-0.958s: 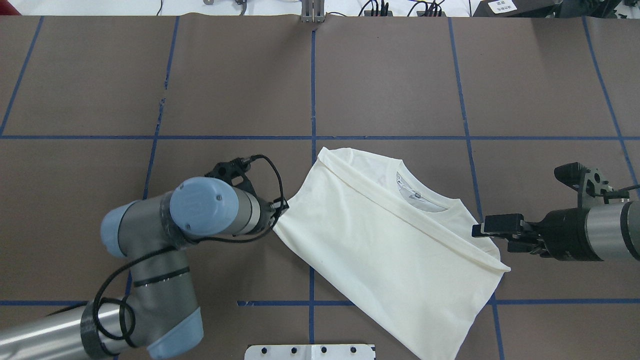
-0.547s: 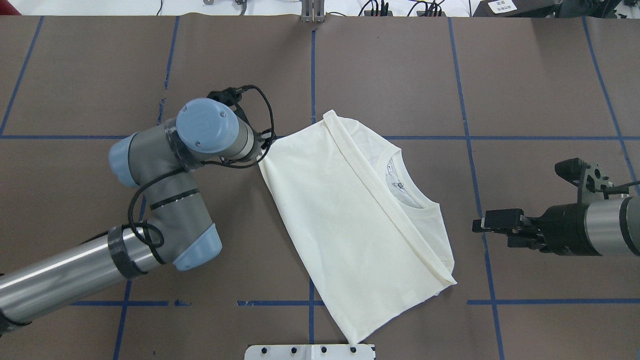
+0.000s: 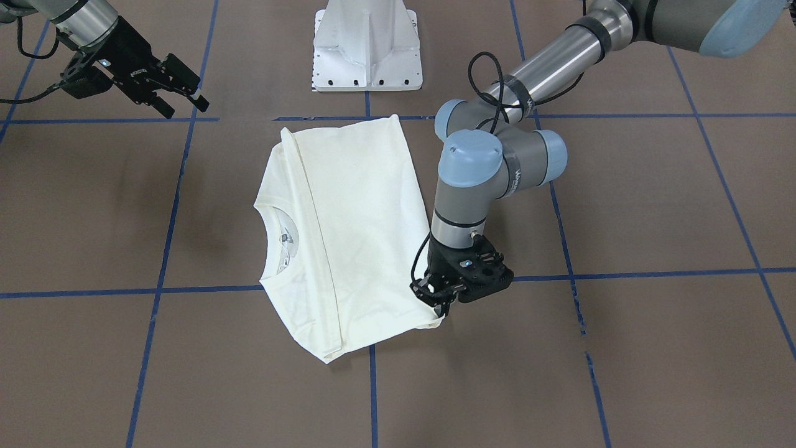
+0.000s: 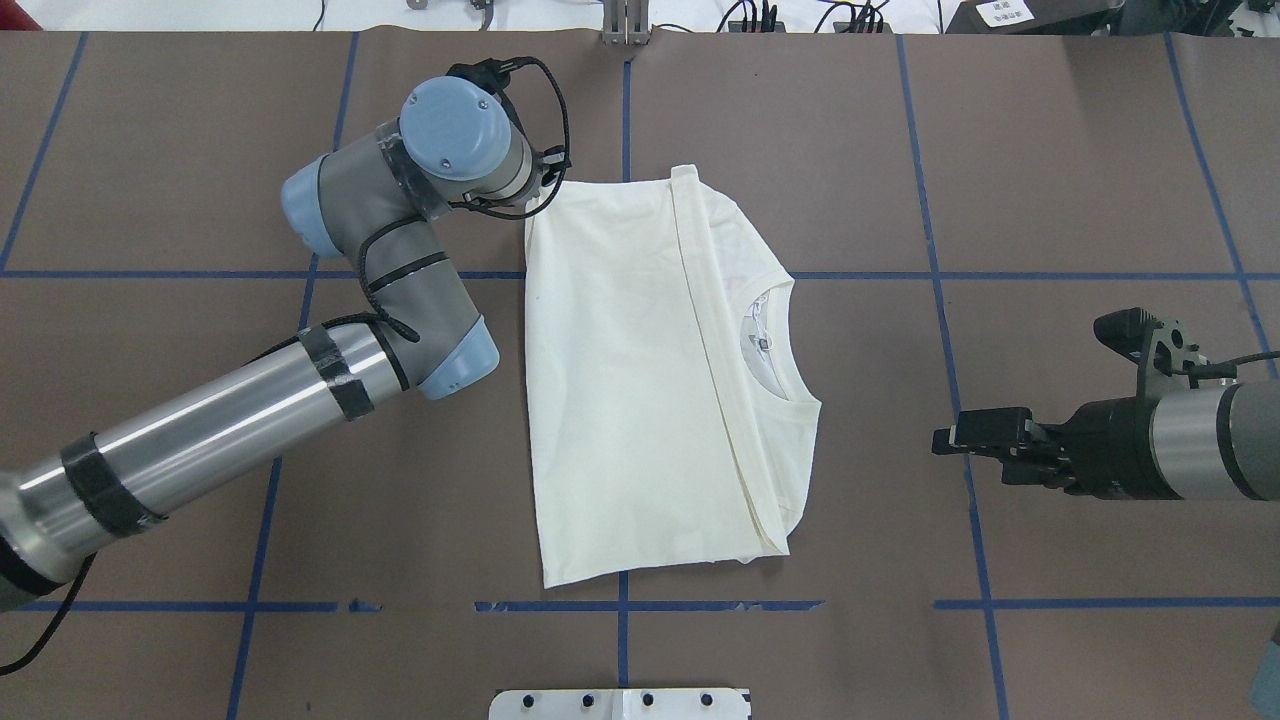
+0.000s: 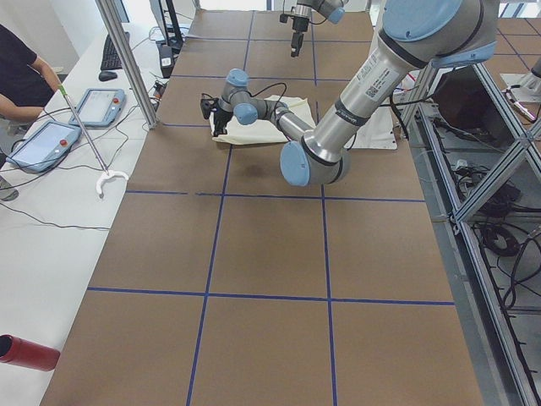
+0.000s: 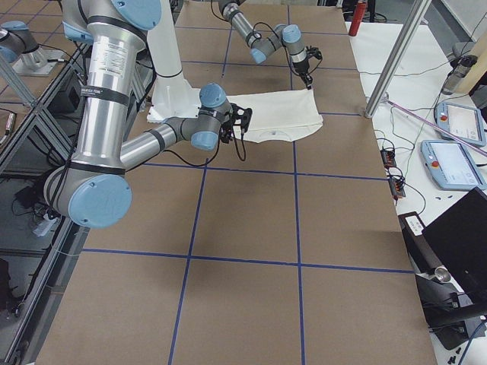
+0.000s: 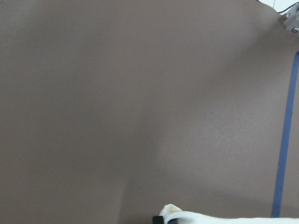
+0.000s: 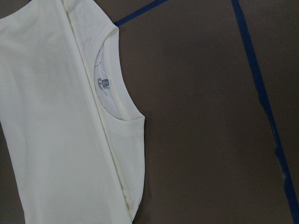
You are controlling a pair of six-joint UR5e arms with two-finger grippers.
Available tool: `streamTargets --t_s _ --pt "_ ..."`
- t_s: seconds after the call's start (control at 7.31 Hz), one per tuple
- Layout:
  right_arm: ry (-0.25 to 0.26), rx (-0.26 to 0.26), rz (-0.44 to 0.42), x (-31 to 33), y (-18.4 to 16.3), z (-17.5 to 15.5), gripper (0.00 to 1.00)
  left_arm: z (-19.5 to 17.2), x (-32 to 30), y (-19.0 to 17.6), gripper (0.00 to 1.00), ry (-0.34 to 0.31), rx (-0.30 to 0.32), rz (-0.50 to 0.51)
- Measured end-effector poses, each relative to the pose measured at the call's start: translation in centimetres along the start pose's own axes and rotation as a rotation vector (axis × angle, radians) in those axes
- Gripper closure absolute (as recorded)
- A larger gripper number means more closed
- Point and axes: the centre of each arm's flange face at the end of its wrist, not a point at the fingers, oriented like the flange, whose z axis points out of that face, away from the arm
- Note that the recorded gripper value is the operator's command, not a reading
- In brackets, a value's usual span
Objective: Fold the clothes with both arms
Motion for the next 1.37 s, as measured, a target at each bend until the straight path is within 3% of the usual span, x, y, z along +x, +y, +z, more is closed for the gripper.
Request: streamTargets --t_s 0.55,0.68,0.82,1.09,1.37 --pt "0.001 0.004 0.0 -0.2 -0.5 1.2 0.0 2.4 0.7 -2.5 1.0 0.004 0.081 0.063" --pt "-0.001 0.007 0.0 -0.4 -0.7 1.6 0.0 2.6 0.5 -2.6 0.64 0.001 0.083 0.065" --pt "-0.003 0.008 -0.001 -0.6 -0.9 1.9 0.0 2.6 0.5 -2.7 0.01 0.0 0.085 0.065" --pt "-0.001 0.003 0.0 -0.8 -0.9 2.2 0.0 1.4 1.3 -3.2 0.0 0.056 0.087 0.064" --pt "0.026 0.005 0.001 -0.4 -1.3 3.3 0.0 -0.5 2.0 -3.1 0.0 0.121 0.007 0.076"
